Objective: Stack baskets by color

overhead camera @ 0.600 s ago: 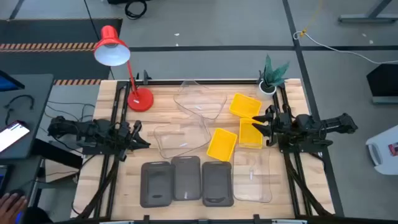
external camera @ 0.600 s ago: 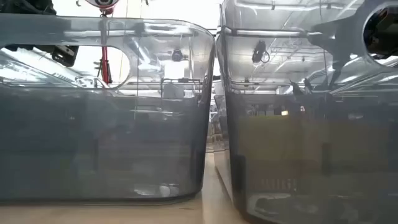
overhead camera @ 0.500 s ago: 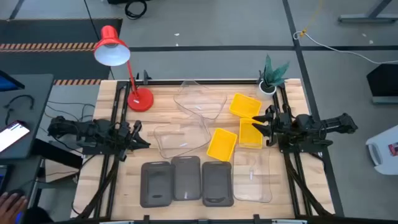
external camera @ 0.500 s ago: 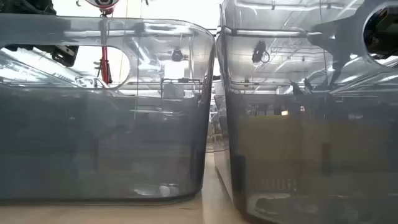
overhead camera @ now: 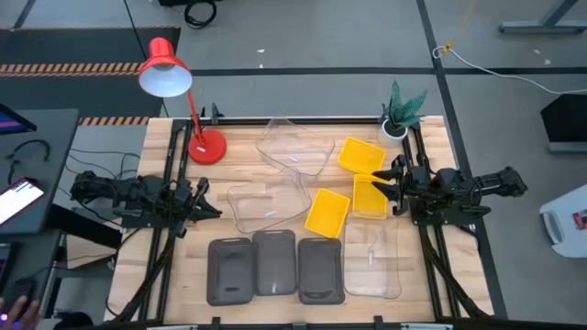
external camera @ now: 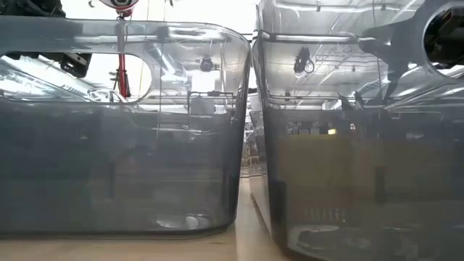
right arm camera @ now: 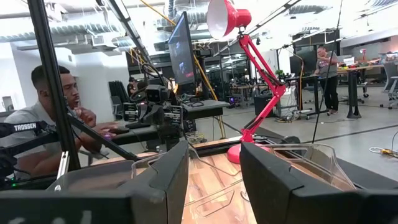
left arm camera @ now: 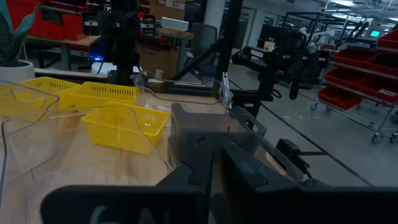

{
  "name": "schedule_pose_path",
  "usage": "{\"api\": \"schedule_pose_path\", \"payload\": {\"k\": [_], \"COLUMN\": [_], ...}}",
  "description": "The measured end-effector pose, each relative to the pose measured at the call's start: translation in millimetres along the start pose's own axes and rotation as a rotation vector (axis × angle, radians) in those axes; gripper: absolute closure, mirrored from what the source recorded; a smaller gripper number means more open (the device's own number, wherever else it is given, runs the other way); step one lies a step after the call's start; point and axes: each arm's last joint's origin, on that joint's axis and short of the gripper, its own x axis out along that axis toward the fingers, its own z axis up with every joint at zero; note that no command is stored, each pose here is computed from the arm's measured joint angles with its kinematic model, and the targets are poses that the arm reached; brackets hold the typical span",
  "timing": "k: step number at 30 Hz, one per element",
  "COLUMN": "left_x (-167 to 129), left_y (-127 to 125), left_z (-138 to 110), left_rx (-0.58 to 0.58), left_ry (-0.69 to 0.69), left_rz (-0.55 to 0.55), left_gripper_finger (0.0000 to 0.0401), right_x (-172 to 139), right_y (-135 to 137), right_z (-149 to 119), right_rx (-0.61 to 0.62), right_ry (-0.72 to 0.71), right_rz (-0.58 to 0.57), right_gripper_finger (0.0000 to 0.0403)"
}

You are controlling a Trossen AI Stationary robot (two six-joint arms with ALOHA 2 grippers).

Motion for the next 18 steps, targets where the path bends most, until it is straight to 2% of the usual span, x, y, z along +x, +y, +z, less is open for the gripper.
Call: {"api": "schedule_pose_path", "payload": {"k": [18], "left_x": [0.0], "left_y": [0.0], "left_z": [0.1], "left_rx": [0.000], "left_ry": [-0.001], "left_rz": [0.000], "left_gripper_finger": [0.0369], "right_x": [0.0], "right_y": [0.0], "right_z": [-0.1], "right_rx": [0.000], "right_ry": [0.000], "right_rz": [0.000], "right_gripper_finger": [0.0253]}}
